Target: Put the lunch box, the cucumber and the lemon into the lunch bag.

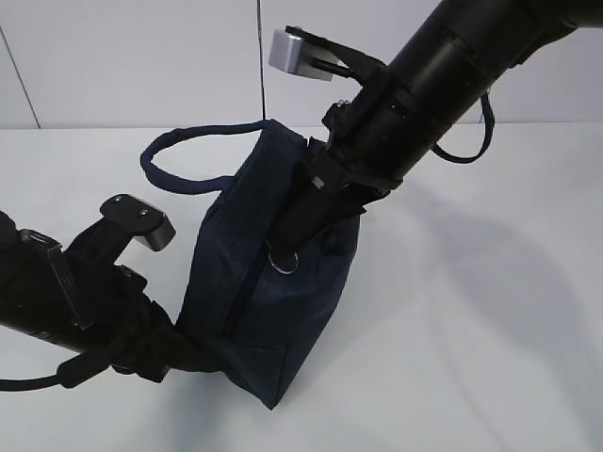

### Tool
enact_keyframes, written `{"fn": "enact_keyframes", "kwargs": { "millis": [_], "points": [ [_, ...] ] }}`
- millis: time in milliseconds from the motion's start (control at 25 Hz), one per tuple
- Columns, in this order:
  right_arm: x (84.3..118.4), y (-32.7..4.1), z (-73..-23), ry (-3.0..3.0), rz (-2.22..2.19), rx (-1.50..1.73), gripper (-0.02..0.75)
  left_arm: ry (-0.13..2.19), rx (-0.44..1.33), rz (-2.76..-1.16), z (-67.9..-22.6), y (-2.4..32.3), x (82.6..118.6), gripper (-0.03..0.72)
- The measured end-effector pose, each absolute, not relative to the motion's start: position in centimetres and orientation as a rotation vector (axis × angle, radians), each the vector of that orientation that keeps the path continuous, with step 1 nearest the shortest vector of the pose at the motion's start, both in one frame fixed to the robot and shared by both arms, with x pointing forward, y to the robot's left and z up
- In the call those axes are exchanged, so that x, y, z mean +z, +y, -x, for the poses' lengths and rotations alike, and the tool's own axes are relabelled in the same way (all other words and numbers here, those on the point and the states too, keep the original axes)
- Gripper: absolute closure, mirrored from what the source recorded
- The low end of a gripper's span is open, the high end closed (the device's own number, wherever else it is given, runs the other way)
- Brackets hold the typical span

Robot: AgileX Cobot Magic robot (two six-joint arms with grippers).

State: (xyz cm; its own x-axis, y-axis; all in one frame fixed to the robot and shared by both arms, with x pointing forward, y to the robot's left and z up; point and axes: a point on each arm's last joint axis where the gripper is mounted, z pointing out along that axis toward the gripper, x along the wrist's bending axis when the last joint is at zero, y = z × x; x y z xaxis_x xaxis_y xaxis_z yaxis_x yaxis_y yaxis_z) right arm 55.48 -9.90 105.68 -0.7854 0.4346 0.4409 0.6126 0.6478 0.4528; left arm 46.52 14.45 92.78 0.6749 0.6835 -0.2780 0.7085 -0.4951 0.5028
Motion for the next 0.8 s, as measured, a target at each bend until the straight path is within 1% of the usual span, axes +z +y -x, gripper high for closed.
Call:
{"fn": "enact_keyframes", "kwargs": {
  "millis": [800],
  "points": [
    [104.3,-9.9,-56.0,-2.465,1.063,-0.752,0.252,1.067,-0.053,-2.292,-46.6,14.4,92.8,0.656]
  ]
}}
